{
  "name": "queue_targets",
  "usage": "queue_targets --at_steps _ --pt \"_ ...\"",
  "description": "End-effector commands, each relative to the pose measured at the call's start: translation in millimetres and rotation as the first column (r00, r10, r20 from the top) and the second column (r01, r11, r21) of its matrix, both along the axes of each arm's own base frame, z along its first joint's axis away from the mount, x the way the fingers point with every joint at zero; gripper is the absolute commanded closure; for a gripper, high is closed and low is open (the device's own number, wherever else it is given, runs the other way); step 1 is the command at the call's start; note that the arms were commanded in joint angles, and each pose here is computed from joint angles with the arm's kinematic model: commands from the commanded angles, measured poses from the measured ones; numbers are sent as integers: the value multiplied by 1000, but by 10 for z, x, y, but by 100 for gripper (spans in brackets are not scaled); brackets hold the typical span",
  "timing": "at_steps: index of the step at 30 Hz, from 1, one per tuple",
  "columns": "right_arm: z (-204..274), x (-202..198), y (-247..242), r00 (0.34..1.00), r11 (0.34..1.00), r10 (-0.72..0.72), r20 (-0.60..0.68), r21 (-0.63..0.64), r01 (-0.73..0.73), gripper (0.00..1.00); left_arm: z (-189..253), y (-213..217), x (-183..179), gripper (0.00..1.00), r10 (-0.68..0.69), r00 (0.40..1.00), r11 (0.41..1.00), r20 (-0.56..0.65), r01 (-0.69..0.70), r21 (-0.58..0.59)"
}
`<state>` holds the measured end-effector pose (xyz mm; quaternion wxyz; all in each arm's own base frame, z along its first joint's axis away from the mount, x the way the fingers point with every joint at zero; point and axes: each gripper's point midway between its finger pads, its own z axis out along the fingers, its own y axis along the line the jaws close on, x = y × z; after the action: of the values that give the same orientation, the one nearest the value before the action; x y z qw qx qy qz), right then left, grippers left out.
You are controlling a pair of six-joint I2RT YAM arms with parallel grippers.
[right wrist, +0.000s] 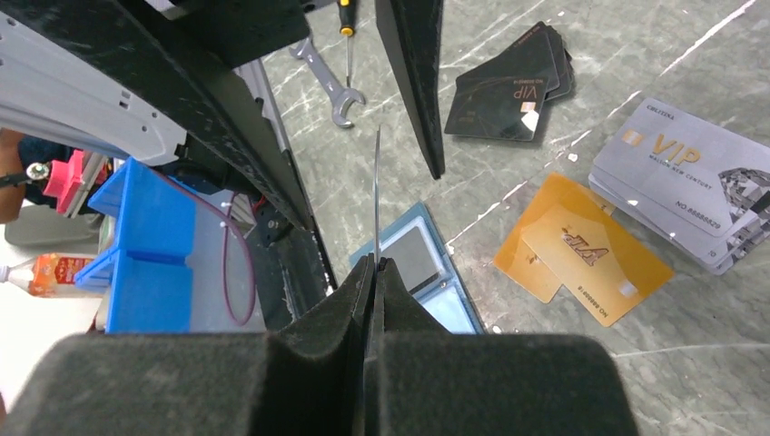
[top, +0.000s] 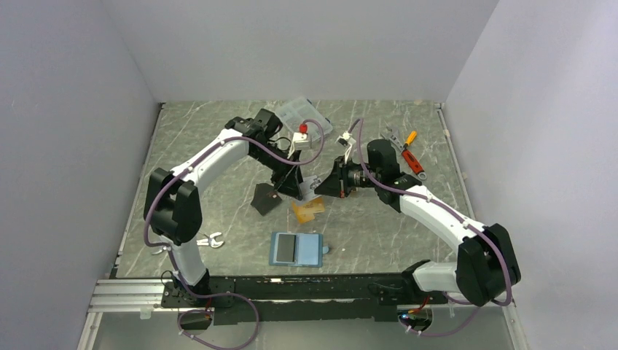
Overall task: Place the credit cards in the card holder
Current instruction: Pick up the credit card from the center of the board.
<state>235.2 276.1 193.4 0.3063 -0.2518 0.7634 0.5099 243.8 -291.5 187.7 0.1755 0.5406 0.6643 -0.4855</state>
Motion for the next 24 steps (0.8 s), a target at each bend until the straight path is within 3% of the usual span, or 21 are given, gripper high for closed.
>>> queue_targets --at_steps 1,3,8,9,12,14,19,24 --pt "206 -19 75 993 997 75 90 19 -78 100 11 -68 -84 38 -47 999 998 -19 46 -47" --pt "225 -17 84 992 997 79 101 18 -81 100 16 -83 -130 51 -63 997 996 -38 61 -57" --pt "250 63 83 993 999 32 113 26 -35 100 67 -103 -225 97 -88 994 992 -69 82 -95" --pt "248 83 83 994 999 17 110 28 -20 96 72 -100 -242 100 -89 994 992 -71 81 -99" --pt "211 160 61 995 998 -47 83 33 44 74 109 -98 -292 100 -86 993 990 -81 75 -120" --pt "201 179 43 993 995 -87 74 54 83 65 161 -109 -326 100 -78 991 987 -108 62 -145" --pt "262 45 -49 987 977 -152 62 159 140 51 297 -117 -305 100 -26 986 980 -167 -8 -200" --pt "359 -107 -129 978 939 -205 32 287 187 44 463 -132 -237 100 -6 974 967 -224 -51 -249"
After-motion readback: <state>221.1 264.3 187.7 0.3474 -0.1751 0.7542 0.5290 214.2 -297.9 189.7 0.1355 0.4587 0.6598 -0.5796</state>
